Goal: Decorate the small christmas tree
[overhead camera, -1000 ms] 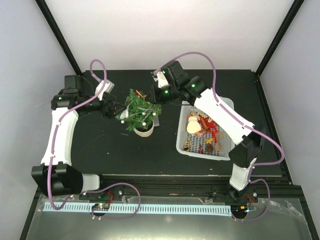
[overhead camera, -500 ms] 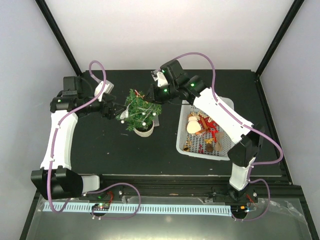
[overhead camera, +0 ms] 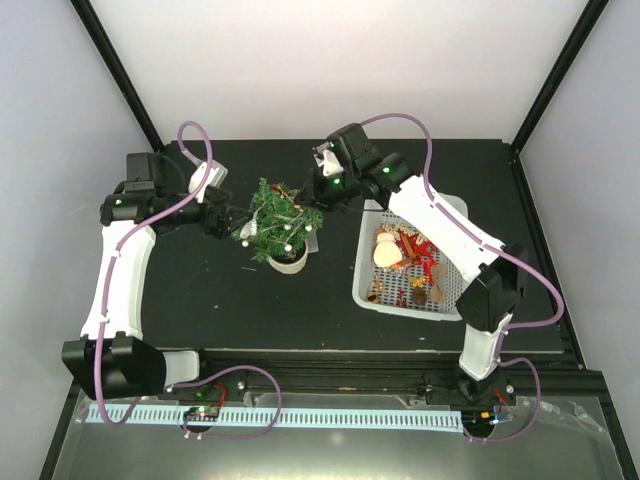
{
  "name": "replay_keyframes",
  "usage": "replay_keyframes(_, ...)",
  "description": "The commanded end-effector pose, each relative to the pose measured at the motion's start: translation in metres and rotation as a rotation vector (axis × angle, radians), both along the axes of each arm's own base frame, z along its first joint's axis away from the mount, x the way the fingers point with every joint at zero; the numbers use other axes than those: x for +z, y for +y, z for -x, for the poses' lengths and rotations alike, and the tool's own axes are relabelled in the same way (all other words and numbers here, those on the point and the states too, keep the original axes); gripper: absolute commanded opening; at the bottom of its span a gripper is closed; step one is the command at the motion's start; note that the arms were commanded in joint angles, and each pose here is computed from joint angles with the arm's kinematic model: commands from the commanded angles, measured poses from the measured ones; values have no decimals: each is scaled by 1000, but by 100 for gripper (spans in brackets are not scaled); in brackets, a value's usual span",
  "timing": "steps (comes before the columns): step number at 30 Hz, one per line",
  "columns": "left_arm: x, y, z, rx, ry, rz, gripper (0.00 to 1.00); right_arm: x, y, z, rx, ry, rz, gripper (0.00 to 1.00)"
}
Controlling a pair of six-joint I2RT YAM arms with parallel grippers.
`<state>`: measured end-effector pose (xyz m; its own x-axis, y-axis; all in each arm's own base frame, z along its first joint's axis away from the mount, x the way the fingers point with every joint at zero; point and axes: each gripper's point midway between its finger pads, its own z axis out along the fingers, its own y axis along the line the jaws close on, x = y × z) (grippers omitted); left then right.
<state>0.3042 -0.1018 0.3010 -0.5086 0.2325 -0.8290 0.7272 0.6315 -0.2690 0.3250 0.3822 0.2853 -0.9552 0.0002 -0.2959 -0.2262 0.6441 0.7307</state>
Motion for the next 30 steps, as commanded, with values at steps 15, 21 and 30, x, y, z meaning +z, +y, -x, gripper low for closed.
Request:
replay_keyframes(15, 5, 1, -1, 4, -24, 12, 99, 26, -9, -5, -42, -57, -46, 35)
replay_keyframes(21, 5, 1, -1, 6, -25, 10, 99, 46, -31, -10, -90, -160, 6, 41)
replay_keyframes(30, 7, 2, 1, 6, -32, 6, 99, 45, -116, -26, -301, -345, 308, 40)
